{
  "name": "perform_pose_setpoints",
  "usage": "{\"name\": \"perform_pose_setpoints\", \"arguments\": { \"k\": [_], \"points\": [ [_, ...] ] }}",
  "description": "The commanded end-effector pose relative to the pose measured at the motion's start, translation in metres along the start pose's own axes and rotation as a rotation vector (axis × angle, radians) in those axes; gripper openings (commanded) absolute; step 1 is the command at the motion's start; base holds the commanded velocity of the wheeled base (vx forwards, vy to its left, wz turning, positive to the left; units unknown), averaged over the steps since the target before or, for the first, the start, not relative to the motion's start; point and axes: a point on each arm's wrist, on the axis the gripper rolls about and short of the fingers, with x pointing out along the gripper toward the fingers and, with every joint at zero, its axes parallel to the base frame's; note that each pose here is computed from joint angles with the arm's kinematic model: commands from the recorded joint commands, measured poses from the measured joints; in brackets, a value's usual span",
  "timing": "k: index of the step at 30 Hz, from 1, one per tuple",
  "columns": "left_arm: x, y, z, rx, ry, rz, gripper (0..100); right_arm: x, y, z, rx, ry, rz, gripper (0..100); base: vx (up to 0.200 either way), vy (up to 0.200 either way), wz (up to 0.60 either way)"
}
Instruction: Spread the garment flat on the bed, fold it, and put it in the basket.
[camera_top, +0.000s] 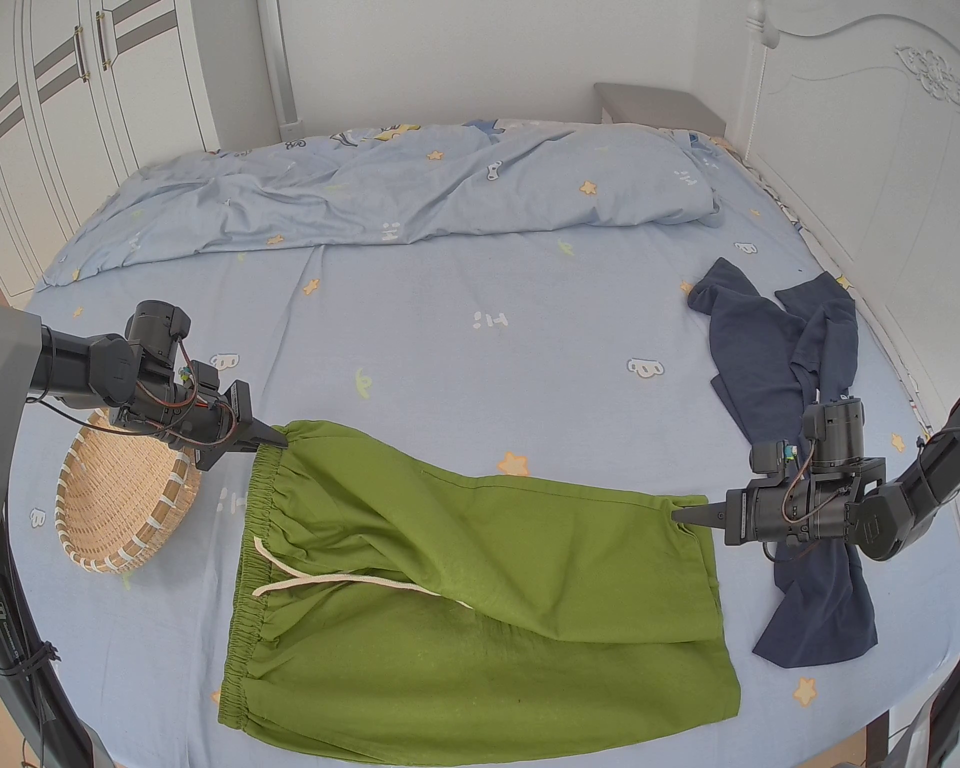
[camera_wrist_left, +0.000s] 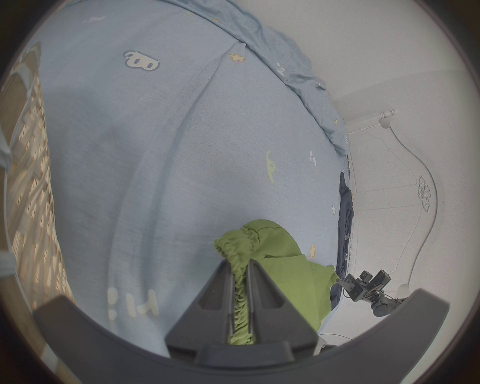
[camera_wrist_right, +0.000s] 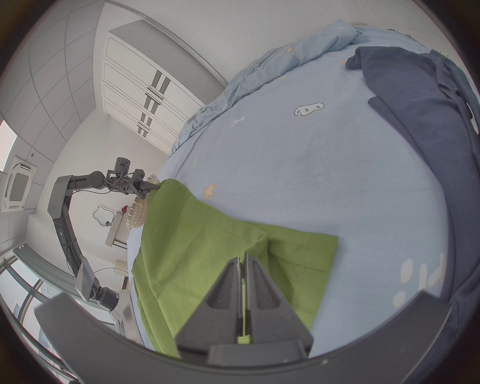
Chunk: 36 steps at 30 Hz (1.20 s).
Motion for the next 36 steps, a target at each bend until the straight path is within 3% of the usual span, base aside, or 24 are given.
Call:
{"name": "perform_pose_setpoints", "arguments": {
  "k": [1, 9, 25, 36],
  "points": [
    [0.0, 0.0, 0.0, -0.001, -0.001, 0.0, 0, 0.0, -0.001, 0.001, -0.001, -0.004, -0.002, 0, 0.0, 0.0, 0.0],
    [-0.003, -0.002, 0.0, 0.004, -0.007, -0.001, 0, -0.008, 0.005, 0.014, -0.033, -0.051, 0.001, 0, 0.0, 0.0, 0.0],
    [-0.016, -0.012, 0.014, 0.055, -0.096, -0.018, 0, -0.046, 0.043, 0.116, -0.121, -0.171, 0.0, 0, 0.0, 0.0, 0.0],
    [-0.028, -0.017, 0.025, 0.095, -0.177, -0.032, 0, -0.039, 0.043, 0.166, -0.153, -0.216, 0.003, 0, 0.0, 0.0, 0.0]
  ]
}}
